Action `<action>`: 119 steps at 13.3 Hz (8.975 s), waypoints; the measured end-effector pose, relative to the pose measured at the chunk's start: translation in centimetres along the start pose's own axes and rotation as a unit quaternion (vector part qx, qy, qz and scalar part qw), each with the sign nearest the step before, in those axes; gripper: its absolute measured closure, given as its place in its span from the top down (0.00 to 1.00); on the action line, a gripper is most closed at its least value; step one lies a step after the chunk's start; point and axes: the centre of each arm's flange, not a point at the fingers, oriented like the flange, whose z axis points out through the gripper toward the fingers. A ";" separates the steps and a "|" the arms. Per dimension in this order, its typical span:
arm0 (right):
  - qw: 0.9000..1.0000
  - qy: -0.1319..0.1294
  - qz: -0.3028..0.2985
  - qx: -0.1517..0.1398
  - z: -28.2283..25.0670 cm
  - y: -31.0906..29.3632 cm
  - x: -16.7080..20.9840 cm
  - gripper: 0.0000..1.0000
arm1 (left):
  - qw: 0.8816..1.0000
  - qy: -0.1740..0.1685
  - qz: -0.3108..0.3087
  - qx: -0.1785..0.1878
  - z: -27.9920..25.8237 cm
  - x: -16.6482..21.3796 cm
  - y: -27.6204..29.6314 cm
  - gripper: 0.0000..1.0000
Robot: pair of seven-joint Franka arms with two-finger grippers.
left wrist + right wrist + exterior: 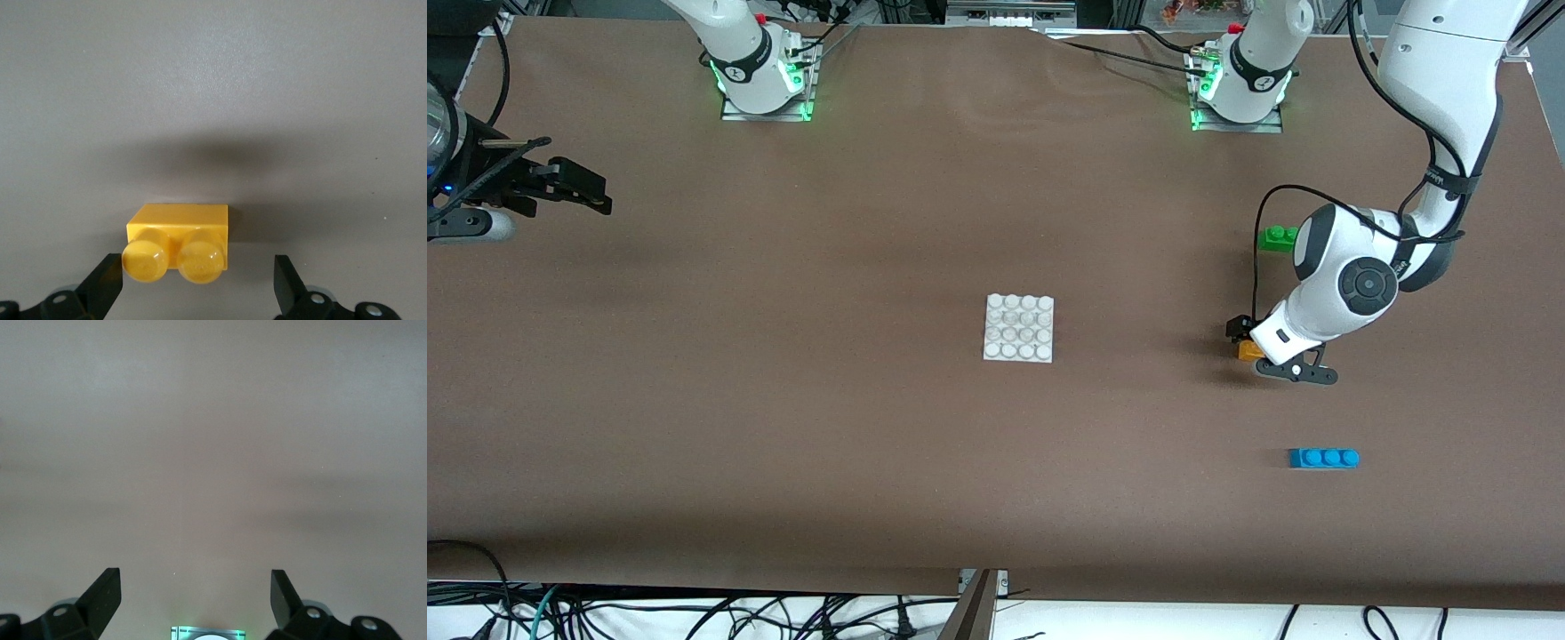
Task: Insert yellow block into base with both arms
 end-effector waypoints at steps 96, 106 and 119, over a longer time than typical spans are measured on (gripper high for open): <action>0.999 0.034 0.002 -0.001 -3.4 -0.4 -0.2 1.00 | 0.994 0.006 -0.110 -0.028 -34.3 -7.1 0.9 1.00; 1.000 0.025 0.002 -0.002 -2.7 -0.5 0.2 1.00 | 0.992 0.000 -0.125 -0.023 -34.6 -8.7 -0.8 1.00; 1.000 0.023 0.002 -0.002 -2.7 -0.5 0.2 1.00 | 0.995 -0.021 -0.095 -0.022 -34.8 -9.2 -0.4 1.00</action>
